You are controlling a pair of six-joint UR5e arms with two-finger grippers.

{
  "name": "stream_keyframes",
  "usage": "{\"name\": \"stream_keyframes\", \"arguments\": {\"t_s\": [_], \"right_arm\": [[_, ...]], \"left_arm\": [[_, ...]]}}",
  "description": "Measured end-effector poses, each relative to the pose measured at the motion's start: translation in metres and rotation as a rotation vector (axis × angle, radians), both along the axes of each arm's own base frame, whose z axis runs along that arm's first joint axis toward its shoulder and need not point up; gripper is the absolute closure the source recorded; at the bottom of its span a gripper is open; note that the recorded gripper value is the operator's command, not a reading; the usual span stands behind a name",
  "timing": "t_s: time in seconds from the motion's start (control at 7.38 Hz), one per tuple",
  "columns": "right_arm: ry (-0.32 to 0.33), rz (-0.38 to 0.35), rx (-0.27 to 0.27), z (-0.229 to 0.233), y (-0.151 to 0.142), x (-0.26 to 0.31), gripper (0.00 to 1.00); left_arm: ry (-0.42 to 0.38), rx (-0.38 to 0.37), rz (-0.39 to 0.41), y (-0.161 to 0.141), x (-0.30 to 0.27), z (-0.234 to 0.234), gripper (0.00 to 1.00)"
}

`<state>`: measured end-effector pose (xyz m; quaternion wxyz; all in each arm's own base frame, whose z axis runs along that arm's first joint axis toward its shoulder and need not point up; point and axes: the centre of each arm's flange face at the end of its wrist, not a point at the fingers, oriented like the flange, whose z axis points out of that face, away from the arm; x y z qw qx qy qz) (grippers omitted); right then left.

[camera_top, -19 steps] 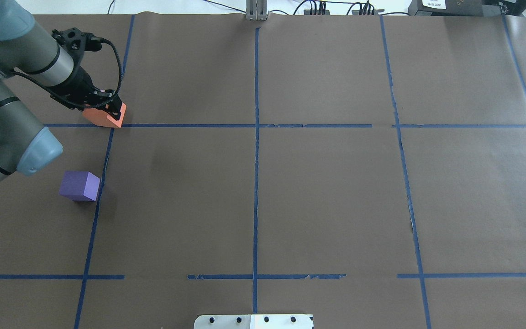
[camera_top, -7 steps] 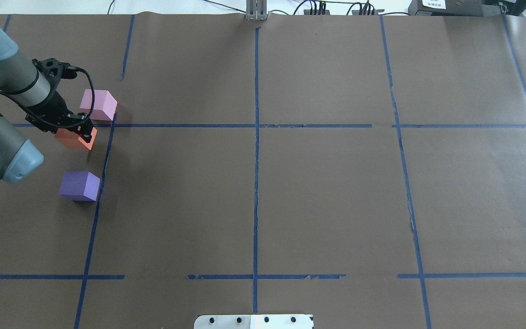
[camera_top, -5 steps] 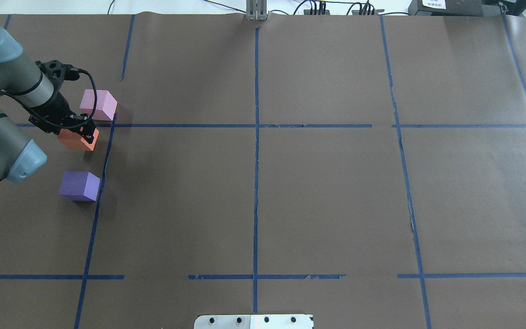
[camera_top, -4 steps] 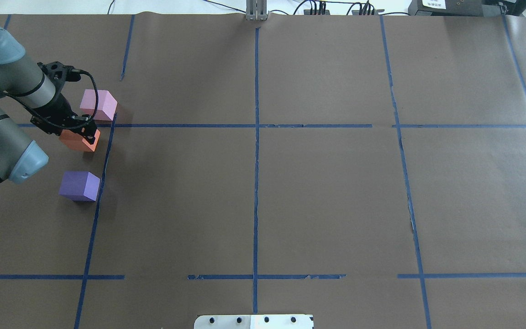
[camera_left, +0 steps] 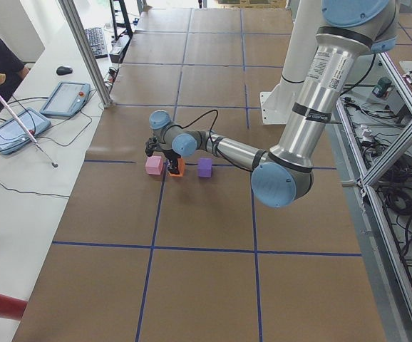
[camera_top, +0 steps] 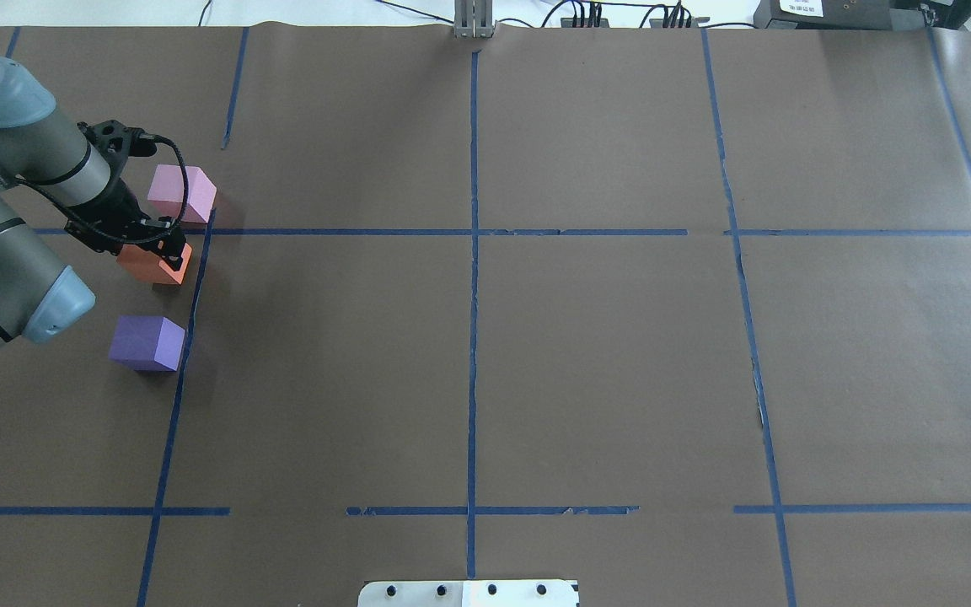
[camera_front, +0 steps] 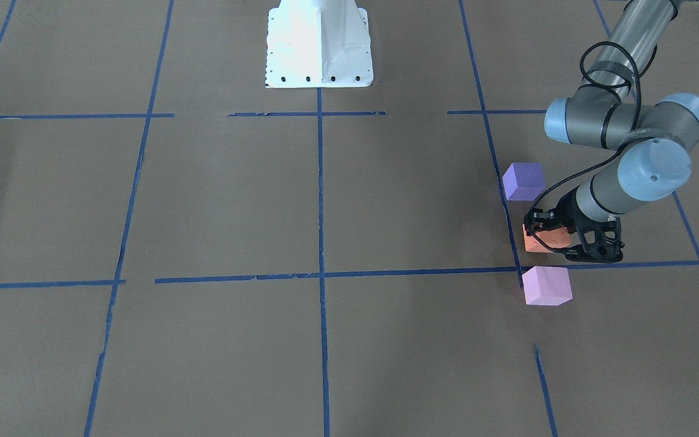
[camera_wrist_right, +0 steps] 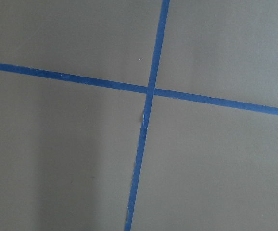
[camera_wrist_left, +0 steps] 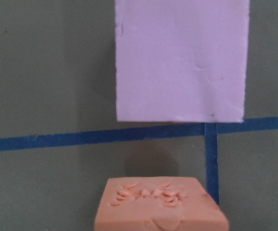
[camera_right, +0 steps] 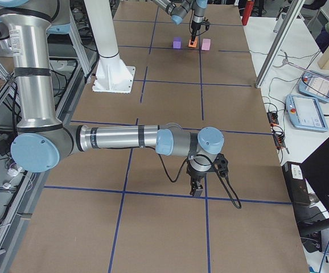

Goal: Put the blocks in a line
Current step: 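Lower the orange cube between the pink and purple cubes, aligning it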

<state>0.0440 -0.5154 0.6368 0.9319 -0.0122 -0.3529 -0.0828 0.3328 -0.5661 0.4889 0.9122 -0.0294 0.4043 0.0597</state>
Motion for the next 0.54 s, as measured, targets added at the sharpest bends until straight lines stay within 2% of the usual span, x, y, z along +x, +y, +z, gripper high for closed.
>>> {"name": "stream_keyframes", "arguments": {"t_s": [0.14, 0.27, 0.54], "right_arm": [[0.0, 0.0, 0.0, 0.0, 0.0, 0.0, 0.0], [0.0, 0.0, 0.0, 0.0, 0.0, 0.0, 0.0], [0.0, 0.0, 0.0, -0.0002, -0.0001, 0.0, 0.0]], "left_arm": [[0.001, 0.001, 0.002, 0.0005, 0.001, -0.0001, 0.62], [0.002, 0.002, 0.003, 0.0011, 0.0019, -0.0003, 0.52], [0.008, 0.008, 0.005, 0.0016, 0.0037, -0.0015, 0.5]]}}
